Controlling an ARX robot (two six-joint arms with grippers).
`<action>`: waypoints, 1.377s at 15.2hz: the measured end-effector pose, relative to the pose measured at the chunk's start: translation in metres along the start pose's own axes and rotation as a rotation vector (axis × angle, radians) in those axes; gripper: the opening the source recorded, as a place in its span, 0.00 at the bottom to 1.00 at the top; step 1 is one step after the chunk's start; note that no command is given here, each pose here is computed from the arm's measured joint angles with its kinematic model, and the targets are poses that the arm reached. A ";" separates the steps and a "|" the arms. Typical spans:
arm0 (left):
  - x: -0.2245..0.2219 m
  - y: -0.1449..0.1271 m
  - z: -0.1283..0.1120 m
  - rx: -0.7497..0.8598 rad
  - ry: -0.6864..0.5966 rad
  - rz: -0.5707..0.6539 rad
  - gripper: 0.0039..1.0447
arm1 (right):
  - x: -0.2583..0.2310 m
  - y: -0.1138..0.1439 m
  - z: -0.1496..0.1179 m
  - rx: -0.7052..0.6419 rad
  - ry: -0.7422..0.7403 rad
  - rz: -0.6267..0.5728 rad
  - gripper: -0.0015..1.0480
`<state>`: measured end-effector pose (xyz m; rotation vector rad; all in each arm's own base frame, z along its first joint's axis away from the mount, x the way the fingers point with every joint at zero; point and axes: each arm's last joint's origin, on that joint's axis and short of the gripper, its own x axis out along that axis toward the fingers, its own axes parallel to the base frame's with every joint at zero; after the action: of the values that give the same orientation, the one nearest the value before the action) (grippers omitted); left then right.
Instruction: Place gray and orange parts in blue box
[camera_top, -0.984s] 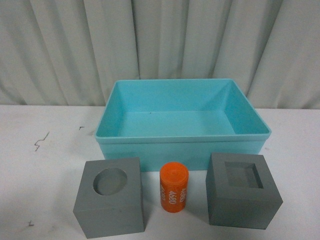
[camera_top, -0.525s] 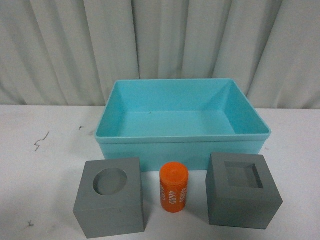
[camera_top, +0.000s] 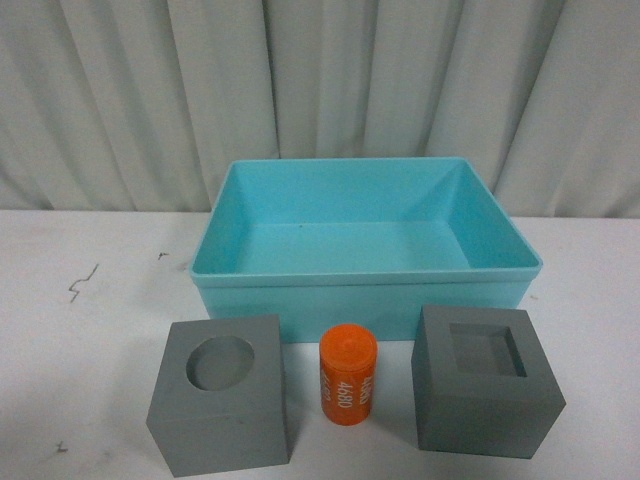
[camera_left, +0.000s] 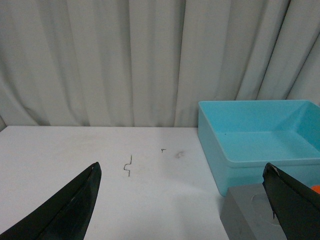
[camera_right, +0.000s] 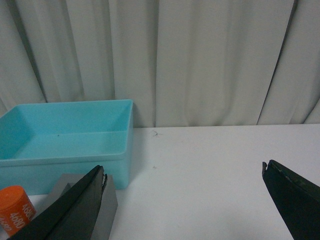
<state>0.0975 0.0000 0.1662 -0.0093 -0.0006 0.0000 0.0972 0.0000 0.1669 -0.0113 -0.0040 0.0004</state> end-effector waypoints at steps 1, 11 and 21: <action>0.000 0.000 0.000 0.000 0.000 0.000 0.94 | 0.000 0.000 0.000 0.000 0.000 0.000 0.94; 0.000 0.000 0.000 0.000 0.000 0.000 0.94 | 0.088 0.005 0.051 0.115 0.125 0.154 0.94; 0.000 0.000 0.000 0.000 0.000 0.000 0.94 | 0.197 0.071 -0.055 0.228 0.942 0.267 0.94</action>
<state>0.0975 0.0000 0.1662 -0.0093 -0.0002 0.0004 0.2943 0.0707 0.1120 0.2174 0.9389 0.2626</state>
